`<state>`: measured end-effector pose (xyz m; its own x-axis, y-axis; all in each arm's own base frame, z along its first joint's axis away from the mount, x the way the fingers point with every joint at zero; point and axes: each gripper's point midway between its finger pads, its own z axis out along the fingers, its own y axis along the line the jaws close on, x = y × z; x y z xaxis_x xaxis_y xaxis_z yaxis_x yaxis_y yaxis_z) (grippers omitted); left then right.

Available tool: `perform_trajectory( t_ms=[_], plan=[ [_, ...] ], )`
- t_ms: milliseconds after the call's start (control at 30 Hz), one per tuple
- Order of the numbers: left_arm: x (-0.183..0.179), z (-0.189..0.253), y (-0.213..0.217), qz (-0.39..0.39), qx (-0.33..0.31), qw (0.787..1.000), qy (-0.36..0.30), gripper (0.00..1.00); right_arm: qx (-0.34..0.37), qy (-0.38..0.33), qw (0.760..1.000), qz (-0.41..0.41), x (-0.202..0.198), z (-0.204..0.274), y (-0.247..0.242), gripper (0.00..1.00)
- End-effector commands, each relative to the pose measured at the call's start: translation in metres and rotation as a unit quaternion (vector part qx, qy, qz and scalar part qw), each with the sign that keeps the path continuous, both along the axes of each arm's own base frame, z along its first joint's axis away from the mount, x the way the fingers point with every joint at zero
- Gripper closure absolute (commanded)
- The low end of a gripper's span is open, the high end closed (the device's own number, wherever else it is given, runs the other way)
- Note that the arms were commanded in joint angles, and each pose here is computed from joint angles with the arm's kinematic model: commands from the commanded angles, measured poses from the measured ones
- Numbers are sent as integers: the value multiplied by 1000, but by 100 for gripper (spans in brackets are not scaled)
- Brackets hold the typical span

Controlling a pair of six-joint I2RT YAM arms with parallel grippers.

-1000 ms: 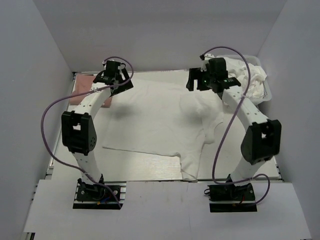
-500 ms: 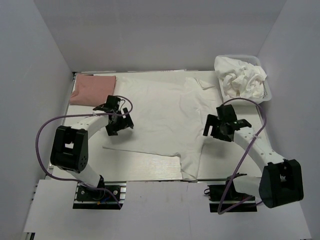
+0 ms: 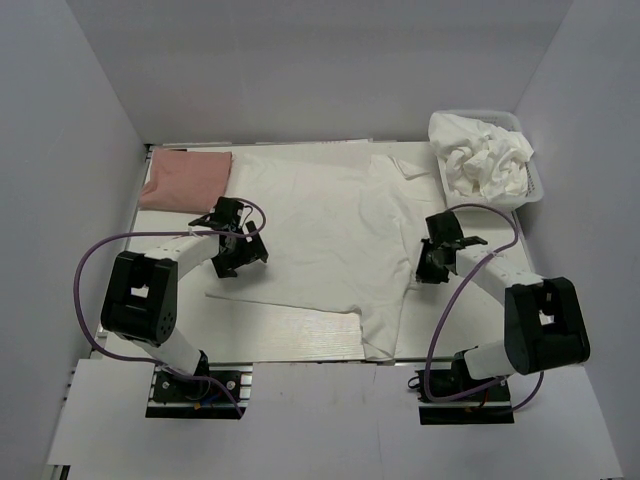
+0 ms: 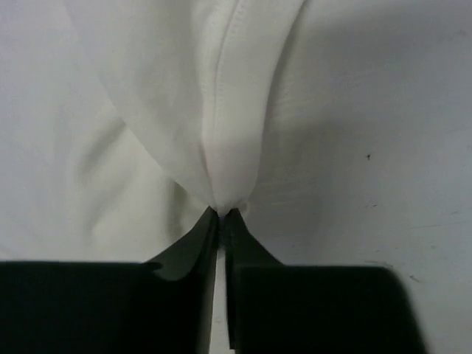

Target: Fold and stack the t-shirts

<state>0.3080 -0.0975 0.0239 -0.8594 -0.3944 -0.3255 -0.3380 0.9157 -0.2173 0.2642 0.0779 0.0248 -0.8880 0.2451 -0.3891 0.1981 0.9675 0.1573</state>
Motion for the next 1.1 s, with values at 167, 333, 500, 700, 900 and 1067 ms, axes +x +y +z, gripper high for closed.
perform_trajectory(
  t_ms=[167, 333, 500, 700, 900, 1067],
  plan=[
    [-10, -16, 26, 34, 59, 997, 24, 0, -64, -33, 997, -34, 20, 60, -25, 100],
    [-9, -17, 30, 37, 71, 996, 26, 0, -124, -20, 990, -67, 9, 101, -54, 100],
    [-11, -17, 32, 43, 75, 996, 29, 0, -188, -69, 974, -105, 34, 148, -84, 100],
    [-8, -17, 31, 43, 75, 996, 28, 0, -241, -34, 963, -115, 70, 156, -106, 95],
    [6, 2, 17, 29, 40, 999, 4, 0, -176, 7, 983, -51, 93, 117, -72, 24],
    [20, 30, 6, 13, 12, 999, -39, 0, -149, -44, 987, -48, 74, 132, -70, 10]
  ],
)
